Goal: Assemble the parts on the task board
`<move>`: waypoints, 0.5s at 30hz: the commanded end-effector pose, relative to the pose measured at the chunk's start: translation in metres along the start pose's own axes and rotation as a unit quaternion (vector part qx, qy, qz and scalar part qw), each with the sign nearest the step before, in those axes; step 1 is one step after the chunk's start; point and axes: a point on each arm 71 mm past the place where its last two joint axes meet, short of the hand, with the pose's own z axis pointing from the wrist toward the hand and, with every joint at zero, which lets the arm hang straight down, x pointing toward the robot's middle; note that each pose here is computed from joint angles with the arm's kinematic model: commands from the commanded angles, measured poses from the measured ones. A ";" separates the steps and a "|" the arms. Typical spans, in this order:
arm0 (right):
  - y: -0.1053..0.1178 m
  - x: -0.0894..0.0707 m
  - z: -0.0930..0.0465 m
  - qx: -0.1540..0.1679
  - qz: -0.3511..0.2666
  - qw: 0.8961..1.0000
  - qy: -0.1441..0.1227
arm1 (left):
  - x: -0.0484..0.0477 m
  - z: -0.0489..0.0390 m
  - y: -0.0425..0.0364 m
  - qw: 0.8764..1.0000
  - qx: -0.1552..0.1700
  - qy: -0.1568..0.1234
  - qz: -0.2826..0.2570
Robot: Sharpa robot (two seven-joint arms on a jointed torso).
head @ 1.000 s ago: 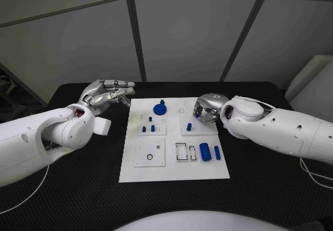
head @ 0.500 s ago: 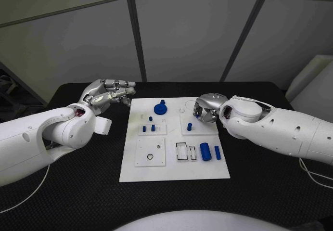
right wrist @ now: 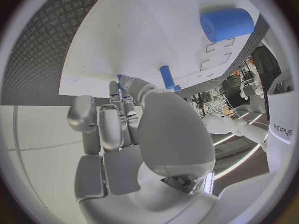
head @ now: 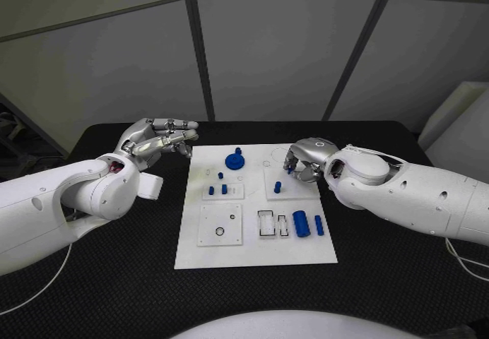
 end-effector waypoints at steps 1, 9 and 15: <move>0.002 -0.007 -0.003 -0.007 0.010 0.999 -0.036 | -0.0003 0.0002 -0.0011 1.000 0.003 -0.001 -0.004; 0.008 -0.014 -0.016 -0.019 0.024 0.998 -0.051 | -0.0018 0.0001 -0.0008 1.000 0.001 -0.002 -0.005; 0.028 -0.021 -0.026 -0.045 0.044 0.996 -0.060 | -0.0014 0.0005 -0.0007 1.000 0.001 -0.001 -0.006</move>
